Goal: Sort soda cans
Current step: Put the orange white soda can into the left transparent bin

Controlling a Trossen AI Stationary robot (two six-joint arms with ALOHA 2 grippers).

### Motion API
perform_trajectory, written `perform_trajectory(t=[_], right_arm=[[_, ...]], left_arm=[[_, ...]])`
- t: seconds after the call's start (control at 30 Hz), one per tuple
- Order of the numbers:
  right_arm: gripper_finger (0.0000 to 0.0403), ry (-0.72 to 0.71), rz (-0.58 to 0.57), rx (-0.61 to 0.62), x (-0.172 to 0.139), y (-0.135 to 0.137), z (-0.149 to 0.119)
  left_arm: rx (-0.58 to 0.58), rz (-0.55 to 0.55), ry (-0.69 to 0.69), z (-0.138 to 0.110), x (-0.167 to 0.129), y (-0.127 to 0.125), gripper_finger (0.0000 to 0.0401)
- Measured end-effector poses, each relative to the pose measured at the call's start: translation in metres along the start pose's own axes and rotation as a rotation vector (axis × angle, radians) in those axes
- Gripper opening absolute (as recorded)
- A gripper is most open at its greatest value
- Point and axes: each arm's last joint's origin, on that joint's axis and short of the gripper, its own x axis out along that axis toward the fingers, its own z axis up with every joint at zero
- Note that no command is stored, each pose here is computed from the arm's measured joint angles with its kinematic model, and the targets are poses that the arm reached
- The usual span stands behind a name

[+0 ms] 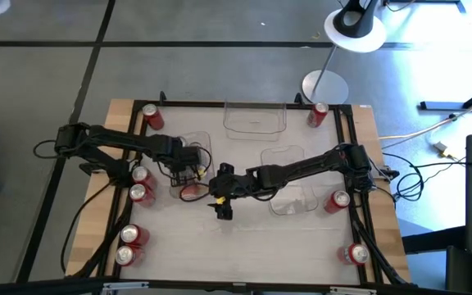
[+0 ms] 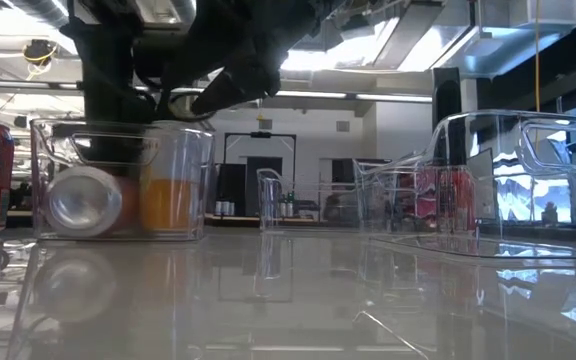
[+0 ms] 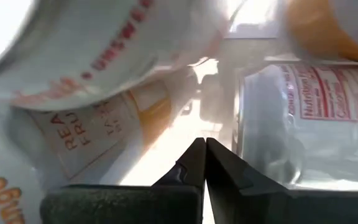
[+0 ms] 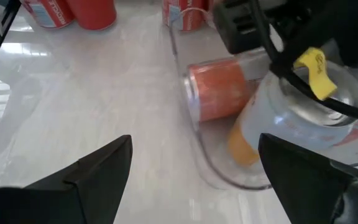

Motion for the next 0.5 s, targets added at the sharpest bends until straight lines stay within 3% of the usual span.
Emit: perform_trajectory(t=[0.27, 0.5], right_arm=[[0.0347, -0.001, -0.001, -0.001, 0.0, 0.0, 0.0], [0.0347, -0.001, -0.001, -0.001, 0.0, 0.0, 0.0]], left_arm=[[0.021, -0.185, -0.078, -0.001, -0.014, -0.002, 0.0001], [-0.006, -0.249, -0.133, 0.001, -0.019, -0.002, 0.0001]])
